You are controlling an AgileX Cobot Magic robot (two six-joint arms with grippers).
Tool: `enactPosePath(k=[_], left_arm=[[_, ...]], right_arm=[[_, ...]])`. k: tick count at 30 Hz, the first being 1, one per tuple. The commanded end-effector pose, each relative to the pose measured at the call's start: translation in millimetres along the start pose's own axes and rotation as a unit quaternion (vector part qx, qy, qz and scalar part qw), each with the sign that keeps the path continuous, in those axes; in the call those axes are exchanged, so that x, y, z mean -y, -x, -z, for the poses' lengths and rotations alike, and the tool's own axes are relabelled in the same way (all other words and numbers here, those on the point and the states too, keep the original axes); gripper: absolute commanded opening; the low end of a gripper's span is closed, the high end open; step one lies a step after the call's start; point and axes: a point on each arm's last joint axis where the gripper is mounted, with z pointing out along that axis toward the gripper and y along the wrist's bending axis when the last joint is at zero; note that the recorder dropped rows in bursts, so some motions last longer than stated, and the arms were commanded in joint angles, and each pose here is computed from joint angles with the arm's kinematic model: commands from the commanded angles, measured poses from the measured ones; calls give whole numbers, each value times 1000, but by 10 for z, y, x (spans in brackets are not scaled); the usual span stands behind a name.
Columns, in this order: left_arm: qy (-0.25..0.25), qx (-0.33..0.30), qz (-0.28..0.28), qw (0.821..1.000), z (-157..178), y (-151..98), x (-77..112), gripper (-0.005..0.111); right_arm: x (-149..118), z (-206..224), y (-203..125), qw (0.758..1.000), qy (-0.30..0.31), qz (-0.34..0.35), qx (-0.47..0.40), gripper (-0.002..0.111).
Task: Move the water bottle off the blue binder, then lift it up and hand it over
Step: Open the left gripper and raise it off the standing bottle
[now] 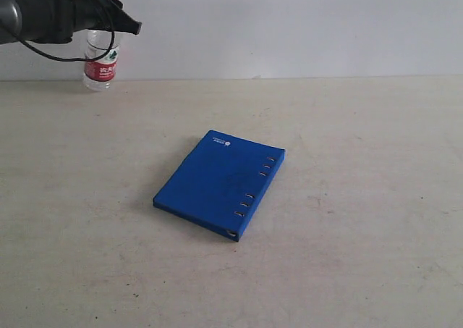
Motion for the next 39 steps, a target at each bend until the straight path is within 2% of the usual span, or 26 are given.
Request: enactPosePath(k=[1, 5, 6, 8, 13, 17, 19, 21, 23, 29, 35, 39], left_arm=[[34, -38, 23, 998, -249, -402, -132, 48], [73, -44, 38, 996, -277, -463, -275, 49], [101, -43, 36, 993, -272, -444, -373, 49], [121, -35, 20, 992, -268, -405, -465, 49], [150, -30, 47, 987, -259, -389, -597, 50], [191, -28, 54, 980, -194, -323, -679, 62], [201, -23, 83, 976, -130, -236, -735, 66], [202, -23, 131, 970, -58, -150, -781, 66], [196, -22, 154, 968, -30, -109, -790, 66], [205, -33, 149, 967, 70, 2, -829, 66], [269, -40, 86, 959, 429, 395, -906, 66], [252, -37, 84, 963, 649, 564, -841, 66]], right_arm=[[-1, 4, 16, 1000, 1, 2, 8, 1], [-1, 4, 16, 1000, 1, 2, 8, 1], [-1, 4, 16, 1000, 1, 2, 8, 1], [-1, 4, 16, 1000, 1, 2, 8, 1], [-1, 4, 16, 1000, 1, 2, 8, 1], [-1, 4, 16, 1000, 1, 2, 8, 1], [-1, 4, 16, 1000, 1, 2, 8, 1], [-1, 4, 16, 1000, 1, 2, 8, 1], [-1, 4, 16, 1000, 1, 2, 8, 1], [-1, 4, 16, 1000, 1, 2, 8, 1], [-1, 4, 16, 1000, 1, 2, 8, 1], [-1, 4, 16, 1000, 1, 2, 8, 1]])
